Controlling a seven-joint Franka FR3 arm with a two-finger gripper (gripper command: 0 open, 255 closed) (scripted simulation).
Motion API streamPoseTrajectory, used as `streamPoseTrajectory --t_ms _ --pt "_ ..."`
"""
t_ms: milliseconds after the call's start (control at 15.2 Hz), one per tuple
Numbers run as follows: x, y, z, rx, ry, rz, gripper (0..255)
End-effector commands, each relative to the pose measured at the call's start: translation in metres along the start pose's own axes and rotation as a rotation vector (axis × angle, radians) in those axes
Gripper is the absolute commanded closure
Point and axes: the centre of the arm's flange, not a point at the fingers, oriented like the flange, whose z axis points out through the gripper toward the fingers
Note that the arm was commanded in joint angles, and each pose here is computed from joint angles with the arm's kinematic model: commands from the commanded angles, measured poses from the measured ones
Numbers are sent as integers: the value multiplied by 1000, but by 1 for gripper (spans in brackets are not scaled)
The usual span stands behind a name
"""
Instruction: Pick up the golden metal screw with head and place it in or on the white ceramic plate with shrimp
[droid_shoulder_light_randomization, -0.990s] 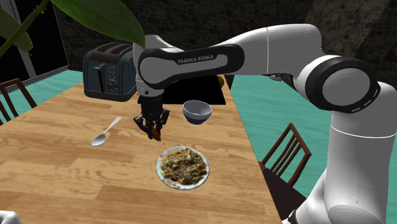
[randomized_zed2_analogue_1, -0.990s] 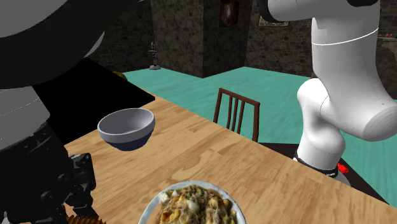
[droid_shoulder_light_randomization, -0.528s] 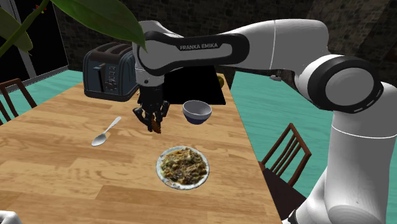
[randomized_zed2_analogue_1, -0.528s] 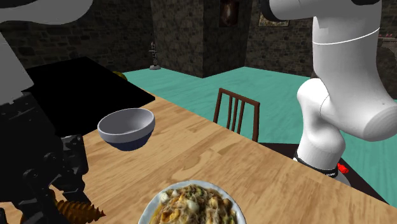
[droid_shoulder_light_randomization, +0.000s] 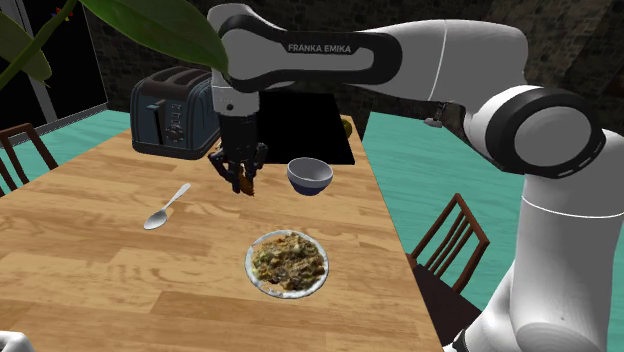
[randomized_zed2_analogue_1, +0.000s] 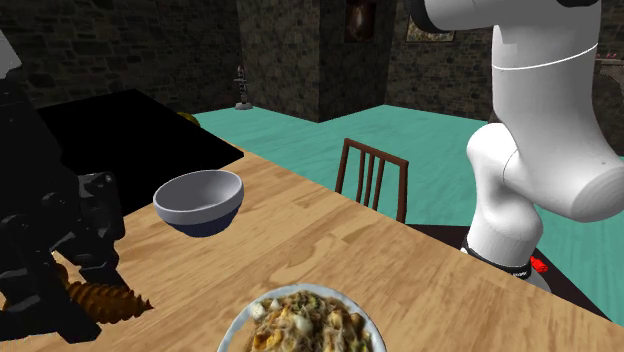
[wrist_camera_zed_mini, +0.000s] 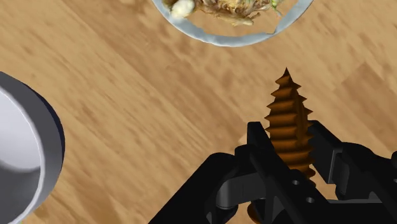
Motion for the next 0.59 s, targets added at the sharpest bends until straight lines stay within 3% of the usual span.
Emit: streamPoseTrajectory --t_ms 0,528 --pt "-13 2 -2 0 0 0 255" --pt "-115 14 23 0 0 0 255"
